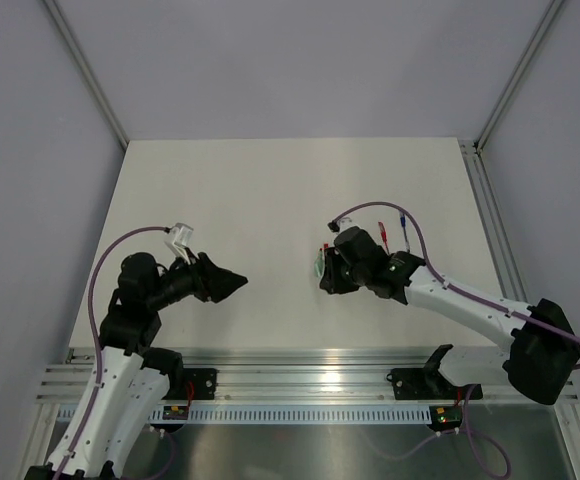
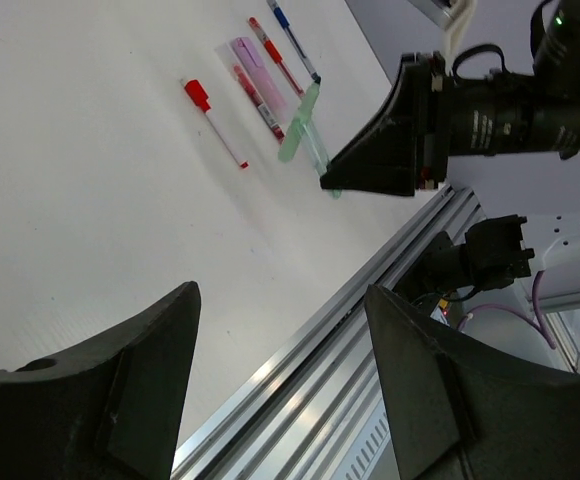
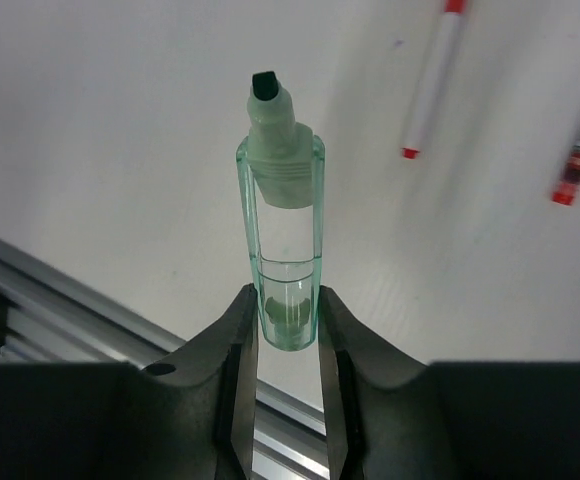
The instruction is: Insert the pens into the pen caps
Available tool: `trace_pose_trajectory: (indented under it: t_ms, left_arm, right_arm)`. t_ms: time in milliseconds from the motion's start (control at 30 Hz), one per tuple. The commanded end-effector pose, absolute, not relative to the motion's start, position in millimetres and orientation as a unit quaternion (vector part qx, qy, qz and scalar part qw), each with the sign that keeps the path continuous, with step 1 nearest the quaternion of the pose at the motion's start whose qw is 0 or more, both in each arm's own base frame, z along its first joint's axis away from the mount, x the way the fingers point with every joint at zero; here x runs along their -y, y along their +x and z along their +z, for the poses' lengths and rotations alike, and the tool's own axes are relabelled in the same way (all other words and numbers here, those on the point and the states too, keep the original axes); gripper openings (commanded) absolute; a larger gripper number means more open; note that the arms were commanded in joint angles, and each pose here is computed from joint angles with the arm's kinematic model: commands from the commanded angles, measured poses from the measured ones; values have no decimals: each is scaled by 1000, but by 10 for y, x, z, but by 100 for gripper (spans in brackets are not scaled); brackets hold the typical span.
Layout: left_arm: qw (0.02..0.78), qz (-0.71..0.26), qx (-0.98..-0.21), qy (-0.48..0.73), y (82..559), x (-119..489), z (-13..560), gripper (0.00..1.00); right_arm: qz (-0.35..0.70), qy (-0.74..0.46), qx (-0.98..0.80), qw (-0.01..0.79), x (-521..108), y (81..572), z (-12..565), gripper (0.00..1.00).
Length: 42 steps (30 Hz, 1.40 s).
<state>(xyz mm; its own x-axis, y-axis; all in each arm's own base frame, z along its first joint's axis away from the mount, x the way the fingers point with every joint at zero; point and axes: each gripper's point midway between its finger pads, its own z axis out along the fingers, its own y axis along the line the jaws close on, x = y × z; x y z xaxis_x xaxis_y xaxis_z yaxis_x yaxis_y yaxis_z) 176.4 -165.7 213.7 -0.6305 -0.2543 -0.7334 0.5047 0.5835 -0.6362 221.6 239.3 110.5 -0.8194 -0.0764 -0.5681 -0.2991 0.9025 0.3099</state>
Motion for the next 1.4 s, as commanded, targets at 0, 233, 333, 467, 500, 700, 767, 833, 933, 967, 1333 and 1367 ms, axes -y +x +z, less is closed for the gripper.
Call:
trace_pose_trajectory:
  t_ms: [0, 233, 333, 467, 500, 700, 767, 833, 933, 967, 1333, 1367]
  left_arm:
    - [421, -492, -759, 66, 1823, 1764, 2225, 68]
    - [432, -490, -755, 52, 1841, 1918, 2175, 63]
    - [445, -487, -749, 60, 1802, 1981, 2184, 62]
    - [481, -475, -735, 62, 1815, 2009, 2232, 62]
    - [492, -473, -728, 68, 1821, 2018, 2269, 62]
    - [522, -477, -701, 92, 1788, 2082, 2383, 63]
    - [519, -484, -697, 105, 1760, 2122, 2395, 63]
    - [516, -489, -695, 112, 1733, 2149, 2383, 63]
    - [508, -496, -692, 127, 1668, 2205, 2369, 61]
    - [505, -500, -691, 134, 1638, 2226, 2372, 61]
    - [508, -480, -699, 151, 1599, 2315, 2303, 60]
    - [515, -476, -697, 150, 1621, 2309, 2319, 60]
  right_arm:
    - [277, -116, -901, 313, -2792, 2078, 1405, 17]
    - [403, -151, -853, 297, -3262, 1724, 1829, 17]
    - [436, -155, -841, 281, -3359, 1614, 1948, 17]
    - [466, -150, -832, 262, -3447, 1490, 2051, 16]
    - [471, -150, -831, 257, -3470, 1460, 2053, 16]
    - [500, -153, -817, 241, -3560, 1319, 2165, 15]
    - [508, -149, -814, 239, -3567, 1303, 2201, 15]
    - [511, -148, -812, 238, -3564, 1283, 2224, 15]
    - [518, -141, -808, 242, -3538, 1269, 2268, 14]
    - [517, -137, -809, 244, -3529, 1277, 2273, 13]
    - [540, -134, -797, 235, -3550, 1189, 2403, 13]
    - [541, -136, -796, 233, -3557, 1173, 2400, 13]
